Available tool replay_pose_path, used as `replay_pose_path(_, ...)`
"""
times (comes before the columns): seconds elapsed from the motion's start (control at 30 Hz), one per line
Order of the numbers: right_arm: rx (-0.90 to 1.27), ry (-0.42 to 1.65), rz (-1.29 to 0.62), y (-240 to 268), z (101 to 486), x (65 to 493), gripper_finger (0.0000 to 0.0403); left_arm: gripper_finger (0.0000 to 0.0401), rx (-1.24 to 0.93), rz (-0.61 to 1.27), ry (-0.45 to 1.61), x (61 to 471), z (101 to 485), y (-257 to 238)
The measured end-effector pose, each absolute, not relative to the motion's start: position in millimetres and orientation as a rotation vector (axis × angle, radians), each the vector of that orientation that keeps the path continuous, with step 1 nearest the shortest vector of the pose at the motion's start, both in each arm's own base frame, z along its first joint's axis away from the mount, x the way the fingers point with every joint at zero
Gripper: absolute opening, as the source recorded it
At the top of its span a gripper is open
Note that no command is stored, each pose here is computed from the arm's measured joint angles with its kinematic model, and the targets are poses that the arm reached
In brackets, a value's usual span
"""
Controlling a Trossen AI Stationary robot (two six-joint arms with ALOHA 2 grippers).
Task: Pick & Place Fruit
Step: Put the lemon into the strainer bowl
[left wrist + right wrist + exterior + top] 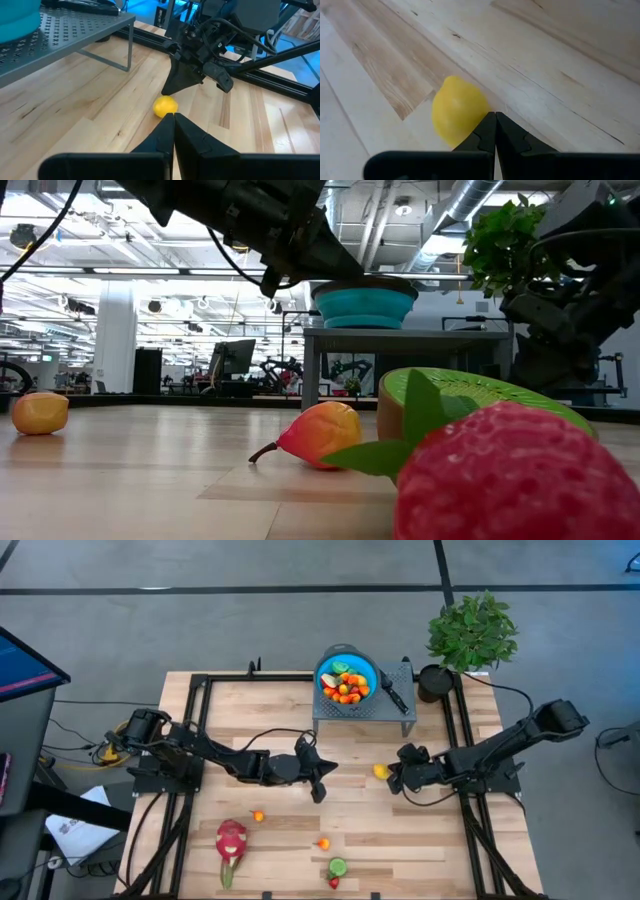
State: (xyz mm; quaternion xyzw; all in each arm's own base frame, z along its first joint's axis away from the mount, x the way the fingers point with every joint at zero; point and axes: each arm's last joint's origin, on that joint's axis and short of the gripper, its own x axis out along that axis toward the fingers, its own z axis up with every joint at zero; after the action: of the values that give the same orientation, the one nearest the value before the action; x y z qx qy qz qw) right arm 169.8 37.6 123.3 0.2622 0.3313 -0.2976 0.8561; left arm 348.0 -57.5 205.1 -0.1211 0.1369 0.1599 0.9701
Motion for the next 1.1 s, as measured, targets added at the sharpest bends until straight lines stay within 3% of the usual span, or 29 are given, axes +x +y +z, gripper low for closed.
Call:
replay_pose_path(0.47, 0.516, 0.695, -0.599, 38, 126, 171, 0.0000, 0.0002, -0.244, 0.323, 0.277, 348, 205, -57)
replay_pose_path(0.87, 0.016, 0.779, -0.362, 47, 178, 200, 0.0002, 0.0002, -0.246, 0.323, 0.277, 348, 205, -57)
replay_pose_path(0.97, -0.071, 0.868, -0.299, 48, 190, 201, 0.0025, 0.0002, -0.249, 0.324, 0.277, 348, 205, -57)
replay_pose_path(1.1, -0.111, 0.891, -0.281, 49, 199, 203, 0.0093, 0.0002, -0.250, 0.324, 0.276, 348, 205, -57)
